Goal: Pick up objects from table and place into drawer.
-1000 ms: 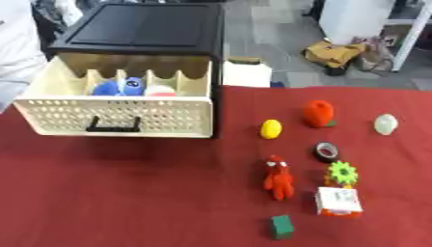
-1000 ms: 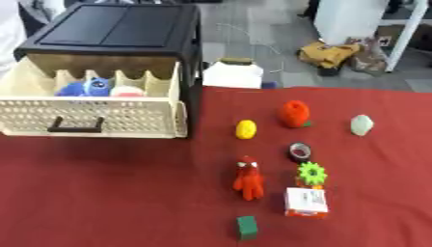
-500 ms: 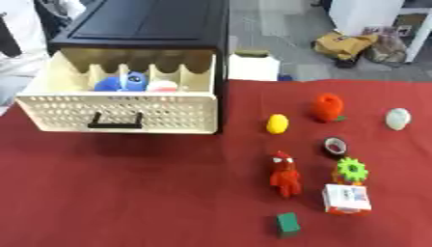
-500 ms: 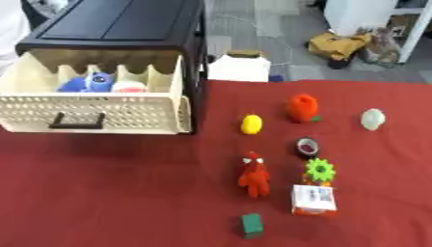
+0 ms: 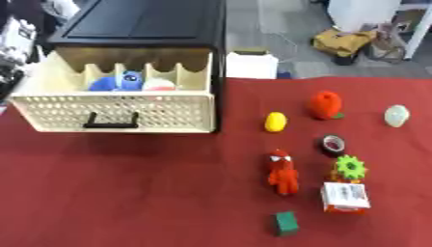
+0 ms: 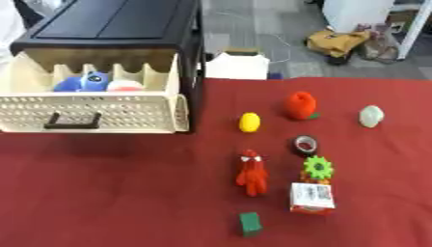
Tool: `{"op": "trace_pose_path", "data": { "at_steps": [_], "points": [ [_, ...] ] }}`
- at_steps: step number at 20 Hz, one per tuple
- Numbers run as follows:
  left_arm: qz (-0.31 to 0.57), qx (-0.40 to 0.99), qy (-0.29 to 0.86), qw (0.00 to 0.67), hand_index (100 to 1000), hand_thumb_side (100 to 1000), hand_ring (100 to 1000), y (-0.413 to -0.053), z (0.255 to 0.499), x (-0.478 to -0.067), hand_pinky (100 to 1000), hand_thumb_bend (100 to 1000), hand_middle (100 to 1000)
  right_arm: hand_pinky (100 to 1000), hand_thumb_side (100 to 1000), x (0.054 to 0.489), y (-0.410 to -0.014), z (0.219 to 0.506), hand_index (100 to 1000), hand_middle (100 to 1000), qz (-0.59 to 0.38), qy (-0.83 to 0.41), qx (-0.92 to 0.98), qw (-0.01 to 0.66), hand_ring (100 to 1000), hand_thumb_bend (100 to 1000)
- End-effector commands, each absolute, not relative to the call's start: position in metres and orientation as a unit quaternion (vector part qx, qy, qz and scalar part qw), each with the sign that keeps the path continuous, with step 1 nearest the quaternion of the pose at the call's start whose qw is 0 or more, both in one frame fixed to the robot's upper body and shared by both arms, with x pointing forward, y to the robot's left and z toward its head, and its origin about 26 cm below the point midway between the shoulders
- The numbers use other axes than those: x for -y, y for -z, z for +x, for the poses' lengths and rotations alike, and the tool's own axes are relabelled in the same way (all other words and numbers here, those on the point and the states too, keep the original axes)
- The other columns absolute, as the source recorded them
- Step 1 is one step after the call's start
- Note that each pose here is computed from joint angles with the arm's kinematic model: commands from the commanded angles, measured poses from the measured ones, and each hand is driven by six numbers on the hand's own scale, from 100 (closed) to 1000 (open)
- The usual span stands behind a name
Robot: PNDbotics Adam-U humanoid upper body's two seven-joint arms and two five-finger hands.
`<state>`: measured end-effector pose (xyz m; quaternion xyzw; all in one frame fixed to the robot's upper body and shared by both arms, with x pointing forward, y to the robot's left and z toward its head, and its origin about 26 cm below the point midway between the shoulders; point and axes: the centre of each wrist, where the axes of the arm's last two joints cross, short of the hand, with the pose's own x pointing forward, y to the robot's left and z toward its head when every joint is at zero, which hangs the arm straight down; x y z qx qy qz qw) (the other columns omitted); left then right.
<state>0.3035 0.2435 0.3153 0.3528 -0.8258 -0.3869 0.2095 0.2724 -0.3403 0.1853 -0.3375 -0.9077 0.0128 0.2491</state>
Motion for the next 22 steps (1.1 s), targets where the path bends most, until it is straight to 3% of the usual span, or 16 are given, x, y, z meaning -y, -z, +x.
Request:
{"op": "trace_pose_path", "data": {
  "at_steps": [1, 8, 12, 16, 22],
  "points": [
    [0.381, 0.767, 0.477, 0.201, 819, 1000, 344, -0.324, 0.298, -0.248, 268, 100, 446, 609, 869, 0.339, -0.187, 0.271, 769, 566, -0.339, -0.013, 0.911, 0.236, 626, 100],
    [0.371, 0.659, 0.602, 0.256, 855, 1000, 284, -0.324, 0.296, -0.247, 180, 100, 444, 608, 857, 0.334, -0.180, 0.271, 767, 561, -0.333, 0.007, 0.909, 0.251, 627, 100],
    [0.369, 0.600, 0.652, 0.281, 856, 1000, 213, -0.324, 0.295, -0.247, 100, 100, 398, 610, 860, 0.334, -0.179, 0.270, 764, 558, -0.335, 0.011, 0.907, 0.254, 628, 100],
    [0.364, 0.574, 0.677, 0.284, 831, 1000, 168, -0.326, 0.295, -0.247, 100, 100, 342, 610, 857, 0.334, -0.177, 0.270, 762, 556, -0.337, 0.015, 0.905, 0.258, 628, 100],
    [0.315, 0.539, 0.711, 0.323, 837, 1000, 199, -0.316, 0.296, -0.245, 100, 100, 391, 611, 859, 0.334, -0.177, 0.270, 760, 553, -0.336, 0.019, 0.906, 0.258, 627, 100]
  ]
}}
